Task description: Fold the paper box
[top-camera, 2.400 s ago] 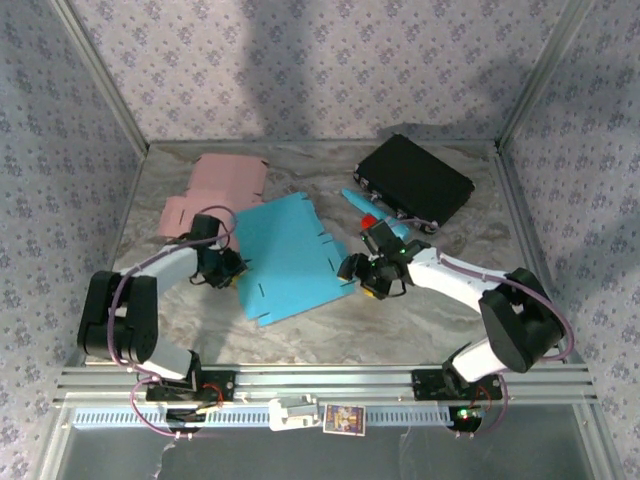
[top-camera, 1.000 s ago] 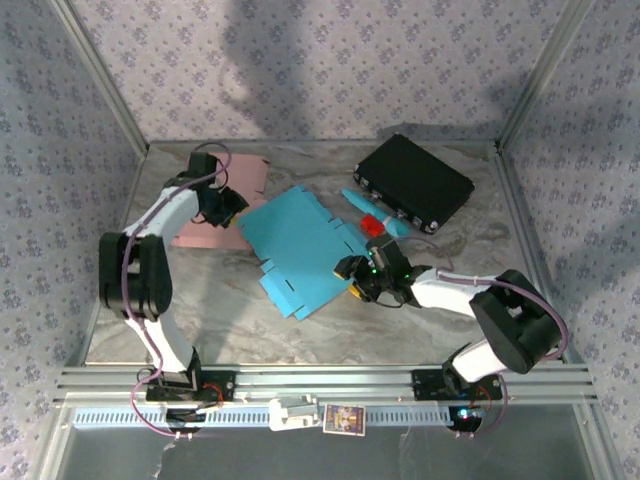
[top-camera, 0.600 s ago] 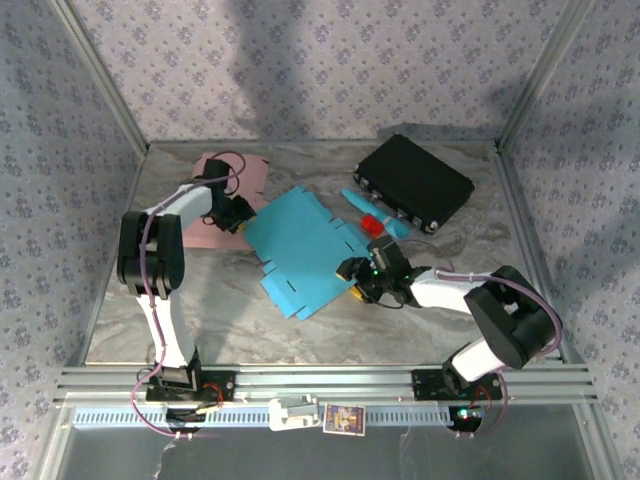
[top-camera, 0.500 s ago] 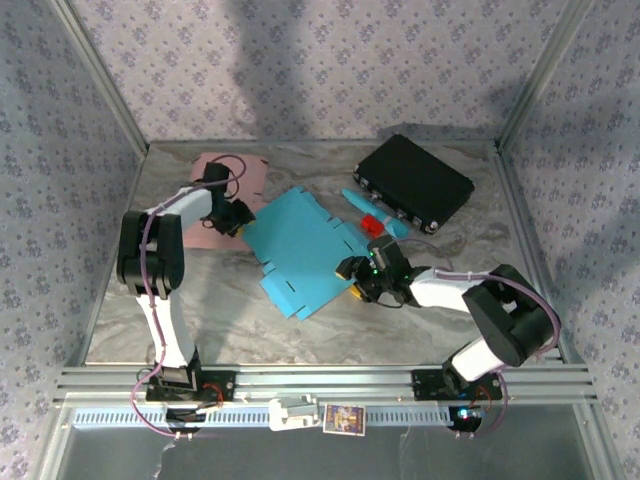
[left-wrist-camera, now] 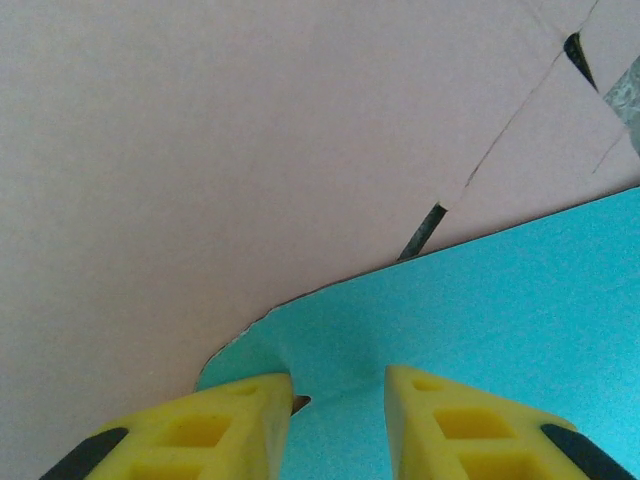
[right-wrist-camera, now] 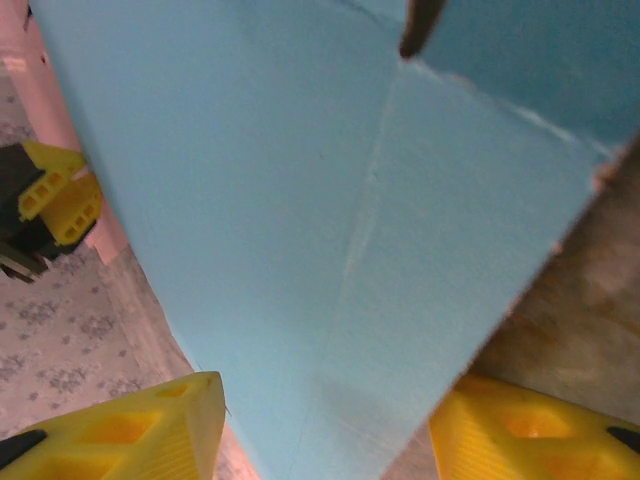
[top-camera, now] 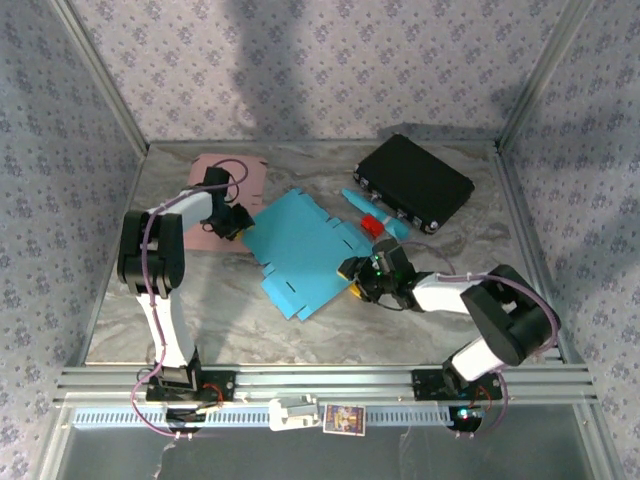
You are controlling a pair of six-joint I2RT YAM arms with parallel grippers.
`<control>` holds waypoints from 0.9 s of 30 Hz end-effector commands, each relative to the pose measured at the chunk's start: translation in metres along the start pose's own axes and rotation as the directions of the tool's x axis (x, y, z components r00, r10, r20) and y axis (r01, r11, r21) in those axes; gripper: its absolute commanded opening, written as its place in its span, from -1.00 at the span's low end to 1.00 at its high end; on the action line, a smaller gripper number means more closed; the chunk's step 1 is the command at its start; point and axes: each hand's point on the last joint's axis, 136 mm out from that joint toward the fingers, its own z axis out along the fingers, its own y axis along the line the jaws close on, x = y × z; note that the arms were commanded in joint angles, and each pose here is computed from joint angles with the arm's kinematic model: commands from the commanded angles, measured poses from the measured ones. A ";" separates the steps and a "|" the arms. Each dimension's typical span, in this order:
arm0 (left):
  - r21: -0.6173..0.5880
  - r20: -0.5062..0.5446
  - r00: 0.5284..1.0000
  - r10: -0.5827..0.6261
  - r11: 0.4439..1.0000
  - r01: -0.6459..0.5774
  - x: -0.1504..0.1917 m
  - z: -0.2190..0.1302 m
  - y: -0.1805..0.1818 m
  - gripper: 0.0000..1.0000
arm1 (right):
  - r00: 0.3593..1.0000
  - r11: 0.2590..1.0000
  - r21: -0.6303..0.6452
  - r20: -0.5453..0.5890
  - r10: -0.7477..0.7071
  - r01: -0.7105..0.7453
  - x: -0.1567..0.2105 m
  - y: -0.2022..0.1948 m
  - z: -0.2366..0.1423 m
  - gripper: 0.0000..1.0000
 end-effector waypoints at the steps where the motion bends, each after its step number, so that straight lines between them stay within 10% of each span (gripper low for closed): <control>1: -0.123 -0.096 0.995 -0.009 0.992 -0.003 0.029 0.028 0.038 -0.33 | 1.000 0.997 -0.072 0.007 0.002 -0.002 -0.005 0.010 0.011 0.08; 27: -0.118 -0.086 0.996 0.014 0.993 -0.024 0.025 0.024 0.027 -0.36 | 0.990 0.987 -0.159 0.137 0.004 0.018 -0.017 0.053 -0.030 -0.65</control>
